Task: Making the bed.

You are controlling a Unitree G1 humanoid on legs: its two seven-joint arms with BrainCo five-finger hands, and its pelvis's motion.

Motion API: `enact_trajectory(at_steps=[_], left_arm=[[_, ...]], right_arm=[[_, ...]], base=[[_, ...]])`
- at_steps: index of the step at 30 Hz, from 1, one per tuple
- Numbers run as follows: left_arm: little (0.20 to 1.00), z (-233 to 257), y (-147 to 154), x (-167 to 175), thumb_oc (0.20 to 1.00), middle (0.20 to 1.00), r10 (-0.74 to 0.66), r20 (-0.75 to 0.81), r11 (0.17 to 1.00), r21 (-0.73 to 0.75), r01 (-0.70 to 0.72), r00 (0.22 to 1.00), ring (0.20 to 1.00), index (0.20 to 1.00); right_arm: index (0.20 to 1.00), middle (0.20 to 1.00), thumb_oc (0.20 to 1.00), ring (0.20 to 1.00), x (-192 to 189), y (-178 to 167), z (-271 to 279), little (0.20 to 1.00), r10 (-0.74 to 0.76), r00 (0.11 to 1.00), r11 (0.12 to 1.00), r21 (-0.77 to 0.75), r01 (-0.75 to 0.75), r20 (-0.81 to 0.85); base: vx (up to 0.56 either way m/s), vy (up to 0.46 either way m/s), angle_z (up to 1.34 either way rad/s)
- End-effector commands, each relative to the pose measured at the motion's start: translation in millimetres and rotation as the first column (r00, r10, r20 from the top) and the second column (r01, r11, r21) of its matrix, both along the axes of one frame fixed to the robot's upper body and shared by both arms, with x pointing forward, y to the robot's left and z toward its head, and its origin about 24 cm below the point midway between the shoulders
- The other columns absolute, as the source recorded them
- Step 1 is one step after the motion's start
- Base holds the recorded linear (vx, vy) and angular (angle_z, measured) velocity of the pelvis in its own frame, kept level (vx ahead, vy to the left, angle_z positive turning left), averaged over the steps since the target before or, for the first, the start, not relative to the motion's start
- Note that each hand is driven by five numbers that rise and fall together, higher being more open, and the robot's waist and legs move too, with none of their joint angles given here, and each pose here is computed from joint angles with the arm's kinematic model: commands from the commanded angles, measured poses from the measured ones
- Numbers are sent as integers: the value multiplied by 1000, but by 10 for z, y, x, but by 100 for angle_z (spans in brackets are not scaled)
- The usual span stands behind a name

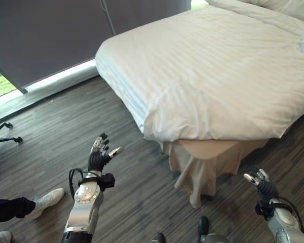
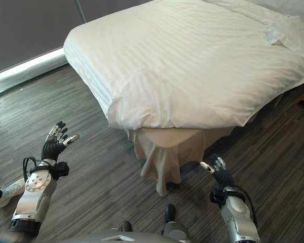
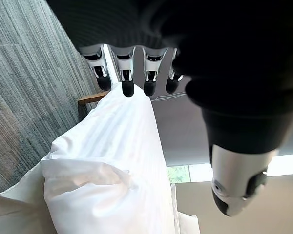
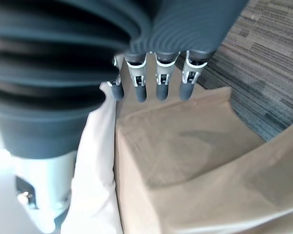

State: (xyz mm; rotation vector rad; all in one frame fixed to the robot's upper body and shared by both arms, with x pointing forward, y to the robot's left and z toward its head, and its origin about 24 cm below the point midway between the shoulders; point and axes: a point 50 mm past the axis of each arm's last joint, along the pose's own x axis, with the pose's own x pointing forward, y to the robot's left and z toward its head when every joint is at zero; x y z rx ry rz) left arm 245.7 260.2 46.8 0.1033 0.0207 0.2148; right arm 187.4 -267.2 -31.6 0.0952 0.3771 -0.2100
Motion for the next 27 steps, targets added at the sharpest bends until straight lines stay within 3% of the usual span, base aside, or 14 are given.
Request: enact_trajectory(at_steps=[1,6,7,11,13,17,22,27], left_arm=[[1000,604,31,367,1000,1000,-71,185,988,147,44,980,1000,1000],[1000,837,-75,649,1000,1000,-121,217,977,198,78,969,1000,1000],[1000,1023,-10,775,1000,1000,-98,238,963,266,32,966,1000,1000],[1000,1348,116,1002,1000,1000,-44,271,953,300,-41,962,1000,1000],[1000,1797,354,1191,1000,1000,19,258,907,402,-125,966,1000,1000],[1000,2442,511,1269,1000,1000,98,351,886,395,-242,931,1000,1000],[1000,2844,544,1234,1000,1000,126,423,826,456,-331,897,1000,1000],[1000,3238,408,1193,1000,1000,72,510,813,468,-346,857,1000,1000]], right_arm=[[1000,1000,1000,1000,95,37,116,1000,65,996,997,-44,-63,53],[1000,1000,1000,1000,78,54,94,1000,111,994,992,-62,-109,22],[1000,1000,1000,1000,73,83,75,1000,134,991,989,-66,-133,7],[1000,1000,1000,1000,157,108,140,1000,192,981,976,-102,-190,12],[1000,1000,1000,1000,325,66,356,1000,245,967,958,-173,-231,64],[1000,1000,1000,1000,250,82,257,1000,208,976,973,-112,-200,60],[1000,1000,1000,1000,278,288,146,1000,266,963,962,-78,-263,44],[1000,1000,1000,1000,379,432,221,1000,336,937,940,-103,-326,96]], base=[[0,0,0],[41,27,-2],[56,12,-5],[-66,24,-22],[-170,8,-31],[-45,32,-26],[-32,70,-18],[-43,40,-30]])
